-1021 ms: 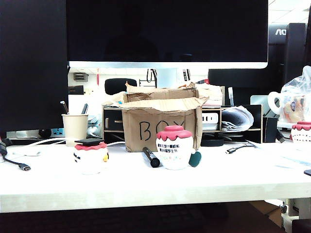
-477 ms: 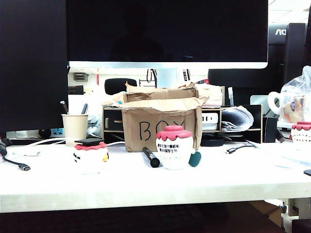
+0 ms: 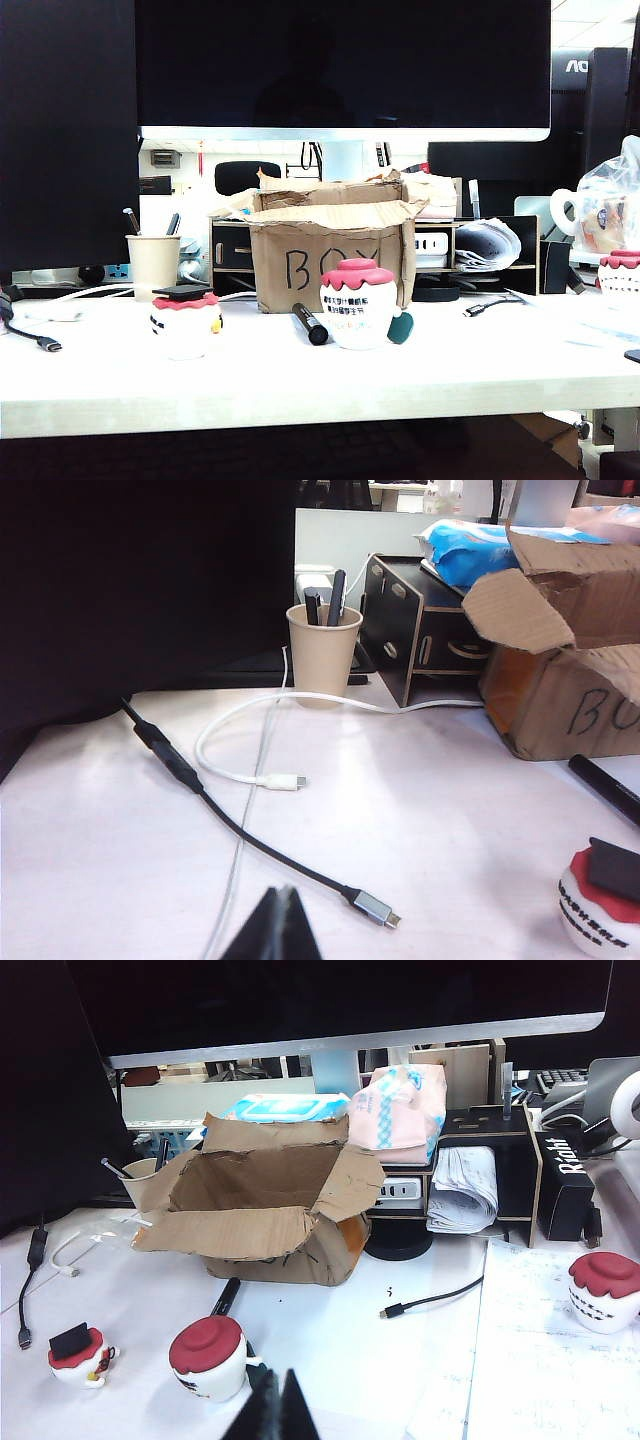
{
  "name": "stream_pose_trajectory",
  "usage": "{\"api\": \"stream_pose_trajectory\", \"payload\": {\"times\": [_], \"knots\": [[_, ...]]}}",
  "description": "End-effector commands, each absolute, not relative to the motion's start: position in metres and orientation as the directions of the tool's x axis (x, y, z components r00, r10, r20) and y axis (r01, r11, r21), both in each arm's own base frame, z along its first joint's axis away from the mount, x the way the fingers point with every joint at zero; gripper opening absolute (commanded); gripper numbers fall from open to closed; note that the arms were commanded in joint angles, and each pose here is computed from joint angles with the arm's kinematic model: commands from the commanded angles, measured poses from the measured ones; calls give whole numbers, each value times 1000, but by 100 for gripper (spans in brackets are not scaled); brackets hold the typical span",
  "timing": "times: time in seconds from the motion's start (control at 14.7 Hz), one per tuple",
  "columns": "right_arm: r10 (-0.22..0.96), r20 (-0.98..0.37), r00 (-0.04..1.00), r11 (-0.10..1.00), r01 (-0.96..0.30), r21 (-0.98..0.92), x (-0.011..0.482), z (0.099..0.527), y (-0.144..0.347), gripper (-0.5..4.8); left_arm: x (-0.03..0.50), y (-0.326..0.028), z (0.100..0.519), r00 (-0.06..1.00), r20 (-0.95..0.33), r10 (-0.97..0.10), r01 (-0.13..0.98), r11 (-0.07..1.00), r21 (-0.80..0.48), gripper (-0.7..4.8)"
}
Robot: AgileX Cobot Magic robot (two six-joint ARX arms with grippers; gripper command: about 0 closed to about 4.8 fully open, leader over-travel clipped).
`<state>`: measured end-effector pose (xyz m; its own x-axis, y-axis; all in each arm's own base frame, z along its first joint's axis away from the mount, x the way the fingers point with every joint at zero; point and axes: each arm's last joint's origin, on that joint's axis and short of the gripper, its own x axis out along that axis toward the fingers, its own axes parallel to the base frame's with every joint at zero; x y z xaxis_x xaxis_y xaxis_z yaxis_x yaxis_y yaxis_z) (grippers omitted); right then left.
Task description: Put the doll that is least similar in color compared to the others into the paper box.
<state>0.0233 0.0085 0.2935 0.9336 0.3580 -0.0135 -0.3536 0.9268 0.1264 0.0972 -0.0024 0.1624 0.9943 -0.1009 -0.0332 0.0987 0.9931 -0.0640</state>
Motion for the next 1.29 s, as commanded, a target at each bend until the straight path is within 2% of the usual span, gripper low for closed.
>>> {"api": "stream_pose_trajectory", "payload": {"times": [0.07,0.27,0.34,0.48,0.68,0.82,1.09,1.29], "knots": [[358,4,934,926,-355,131,23,296,8,-5,97,-2,164,994,-22,-103,101,993,-62,-5],[292,4,956,954,-291,69,24,295,7,-5,97,-2,164,994,-22,-103,101,993,-62,-5],[211,-7,977,975,-210,66,28,289,6,-5,97,-2,164,994,-22,-103,102,993,-62,-5],[70,-30,997,995,-68,69,46,266,7,-5,97,-2,164,994,-22,-103,102,993,-63,-5],[-27,-35,999,997,30,75,76,220,3,-5,97,-3,164,994,-22,-105,104,993,-63,-5],[-31,-20,999,996,32,78,89,190,-1,-5,97,-3,164,994,-22,-105,104,993,-62,-5],[-13,-41,999,997,16,78,97,162,0,-5,97,-3,164,994,-22,-105,104,993,-62,-5],[-7,-14,1000,997,8,78,97,164,1,-5,97,-3,164,994,-22,-105,104,993,-62,-5]]}}
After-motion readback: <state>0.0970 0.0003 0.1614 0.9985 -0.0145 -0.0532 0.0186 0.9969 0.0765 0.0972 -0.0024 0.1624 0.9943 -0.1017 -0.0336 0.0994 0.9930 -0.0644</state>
